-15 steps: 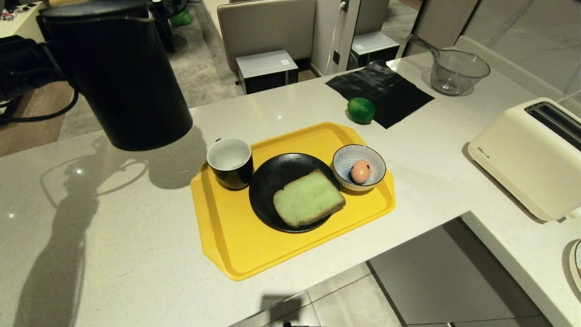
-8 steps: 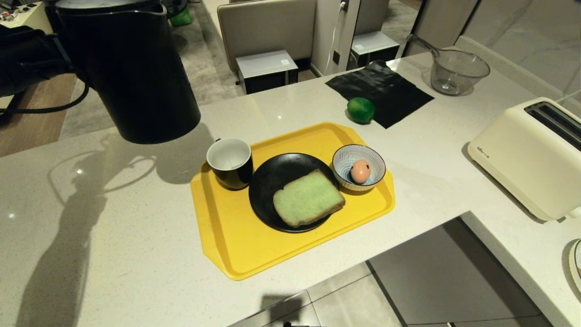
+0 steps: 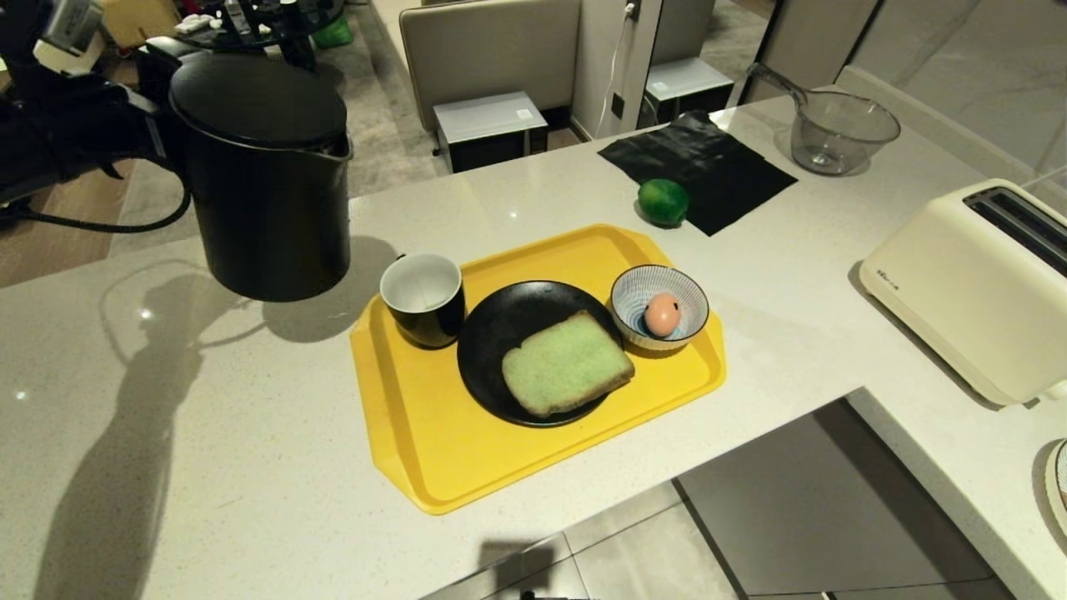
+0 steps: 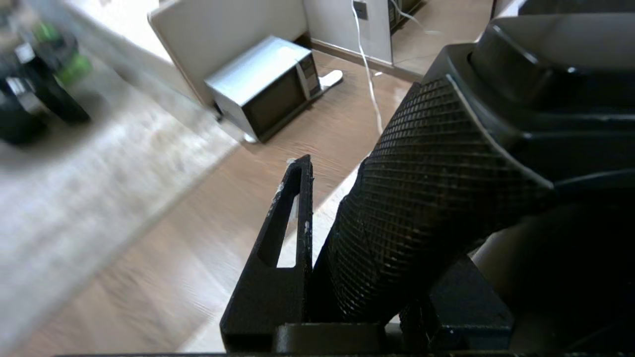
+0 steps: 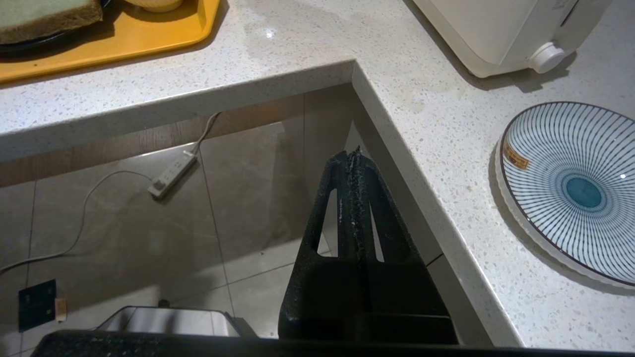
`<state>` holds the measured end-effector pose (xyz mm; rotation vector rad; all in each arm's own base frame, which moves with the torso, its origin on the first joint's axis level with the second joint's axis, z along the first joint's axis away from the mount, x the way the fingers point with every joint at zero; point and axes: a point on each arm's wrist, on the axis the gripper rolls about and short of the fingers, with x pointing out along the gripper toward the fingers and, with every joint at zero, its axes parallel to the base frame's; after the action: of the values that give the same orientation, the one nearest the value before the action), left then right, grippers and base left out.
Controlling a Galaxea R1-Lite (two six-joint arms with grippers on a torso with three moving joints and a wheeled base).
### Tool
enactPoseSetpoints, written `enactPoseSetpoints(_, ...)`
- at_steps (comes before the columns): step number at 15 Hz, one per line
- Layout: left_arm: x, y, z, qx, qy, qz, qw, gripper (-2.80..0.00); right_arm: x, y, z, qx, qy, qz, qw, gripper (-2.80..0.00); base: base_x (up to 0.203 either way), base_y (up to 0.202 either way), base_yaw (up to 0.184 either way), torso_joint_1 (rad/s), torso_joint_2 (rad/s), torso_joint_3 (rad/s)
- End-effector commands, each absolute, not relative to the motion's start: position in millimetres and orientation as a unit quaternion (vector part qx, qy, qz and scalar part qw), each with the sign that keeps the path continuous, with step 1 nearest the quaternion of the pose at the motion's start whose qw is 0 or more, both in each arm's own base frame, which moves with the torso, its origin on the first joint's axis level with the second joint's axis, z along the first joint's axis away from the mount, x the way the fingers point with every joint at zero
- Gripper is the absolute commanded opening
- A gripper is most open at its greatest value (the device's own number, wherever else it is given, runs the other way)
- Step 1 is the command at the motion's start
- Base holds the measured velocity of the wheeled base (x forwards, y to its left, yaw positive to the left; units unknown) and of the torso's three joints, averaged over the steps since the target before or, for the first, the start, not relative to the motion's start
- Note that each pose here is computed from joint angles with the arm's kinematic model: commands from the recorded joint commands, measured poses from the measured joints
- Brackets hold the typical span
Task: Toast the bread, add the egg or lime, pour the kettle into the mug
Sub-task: Pour water into a cup
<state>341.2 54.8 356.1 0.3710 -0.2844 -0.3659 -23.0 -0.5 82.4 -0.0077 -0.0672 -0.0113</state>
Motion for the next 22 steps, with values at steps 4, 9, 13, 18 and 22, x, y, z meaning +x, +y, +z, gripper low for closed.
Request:
enactPoseSetpoints(4,352,42,357,0.279,-0.135,-0.190,0.932,-2.80,-21,-1,75,-0.004,-0.021,-0.005,1.000,-2.80,0.000,0.000,0.000,0.000,0.00,0.000)
enactPoseSetpoints(9,353,35,357,0.329,-0.124,-0.179,0.919,-2.80,-21,-1,75,-0.004,-0.020,-0.005,1.000,-2.80,0.000,0.000,0.000,0.000,0.00,0.000)
enactPoseSetpoints(13,358,38,354,0.382,-0.095,-0.148,0.907,-2.80,-21,-1,75,-0.004,-0.020,-0.005,1.000,-2.80,0.000,0.000,0.000,0.000,0.00,0.000)
enactPoseSetpoints(18,364,25,348,0.449,-0.081,-0.145,0.878,-2.80,-21,-1,75,-0.004,-0.020,-0.005,1.000,-2.80,0.000,0.000,0.000,0.000,0.00,0.000)
enactPoseSetpoints(22,365,14,351,0.449,-0.087,-0.146,0.877,-2.80,-21,-1,75,-0.004,-0.021,-0.005,1.000,-2.80,0.000,0.000,0.000,0.000,0.00,0.000)
